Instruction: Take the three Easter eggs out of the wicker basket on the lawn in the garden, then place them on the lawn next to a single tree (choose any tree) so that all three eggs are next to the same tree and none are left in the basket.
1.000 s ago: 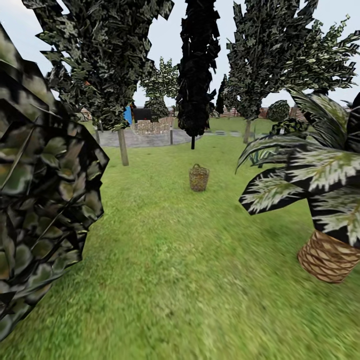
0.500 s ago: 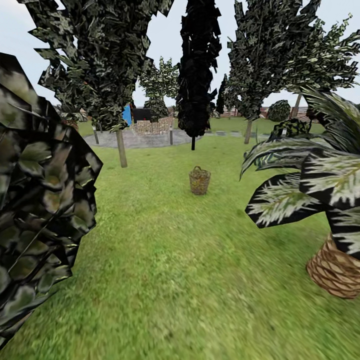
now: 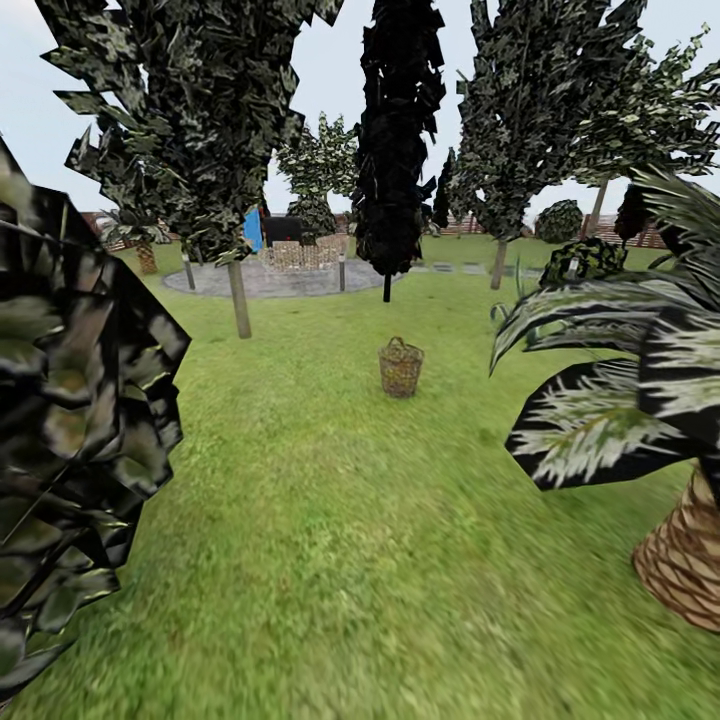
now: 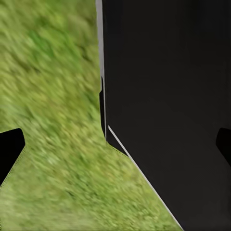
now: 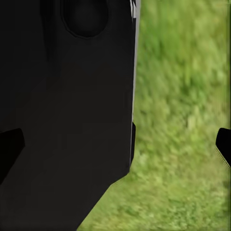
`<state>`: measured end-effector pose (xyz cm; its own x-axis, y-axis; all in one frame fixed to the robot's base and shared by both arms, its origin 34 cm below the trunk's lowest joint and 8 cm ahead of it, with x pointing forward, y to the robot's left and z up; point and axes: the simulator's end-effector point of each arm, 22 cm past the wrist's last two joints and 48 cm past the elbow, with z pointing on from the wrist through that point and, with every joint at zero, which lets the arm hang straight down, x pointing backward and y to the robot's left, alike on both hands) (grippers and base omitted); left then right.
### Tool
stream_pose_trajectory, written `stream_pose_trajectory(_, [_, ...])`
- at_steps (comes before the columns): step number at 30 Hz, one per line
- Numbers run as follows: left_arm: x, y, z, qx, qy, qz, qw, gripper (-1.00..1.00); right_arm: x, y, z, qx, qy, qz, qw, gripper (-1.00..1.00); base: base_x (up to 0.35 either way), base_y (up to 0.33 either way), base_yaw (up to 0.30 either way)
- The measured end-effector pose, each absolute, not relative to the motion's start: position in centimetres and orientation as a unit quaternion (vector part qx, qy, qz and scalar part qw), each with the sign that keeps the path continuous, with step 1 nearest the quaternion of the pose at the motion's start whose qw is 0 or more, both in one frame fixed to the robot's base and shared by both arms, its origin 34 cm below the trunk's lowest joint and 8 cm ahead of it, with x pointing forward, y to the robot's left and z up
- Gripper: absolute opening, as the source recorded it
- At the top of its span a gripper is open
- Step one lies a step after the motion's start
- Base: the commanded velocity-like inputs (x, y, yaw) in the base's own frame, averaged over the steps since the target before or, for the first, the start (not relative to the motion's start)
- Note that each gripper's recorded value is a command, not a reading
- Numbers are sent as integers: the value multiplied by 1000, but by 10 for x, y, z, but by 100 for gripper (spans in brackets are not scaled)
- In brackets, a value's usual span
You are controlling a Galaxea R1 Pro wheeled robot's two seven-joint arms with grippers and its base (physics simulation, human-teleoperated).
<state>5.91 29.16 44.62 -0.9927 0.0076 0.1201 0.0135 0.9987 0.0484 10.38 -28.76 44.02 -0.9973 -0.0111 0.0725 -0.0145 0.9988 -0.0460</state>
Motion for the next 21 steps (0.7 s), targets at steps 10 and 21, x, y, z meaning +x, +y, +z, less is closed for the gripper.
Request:
stream_pose_trajectory(10, [59, 292, 446, -5, -998, -25, 60, 100, 104, -288, 440, 6, -999, 23, 36, 100, 329, 0, 0])
stream_pose_trajectory(21, [59, 292, 446, -5, -998, -25, 60, 100, 104, -288, 440, 6, -999, 23, 36, 100, 329, 0, 0])
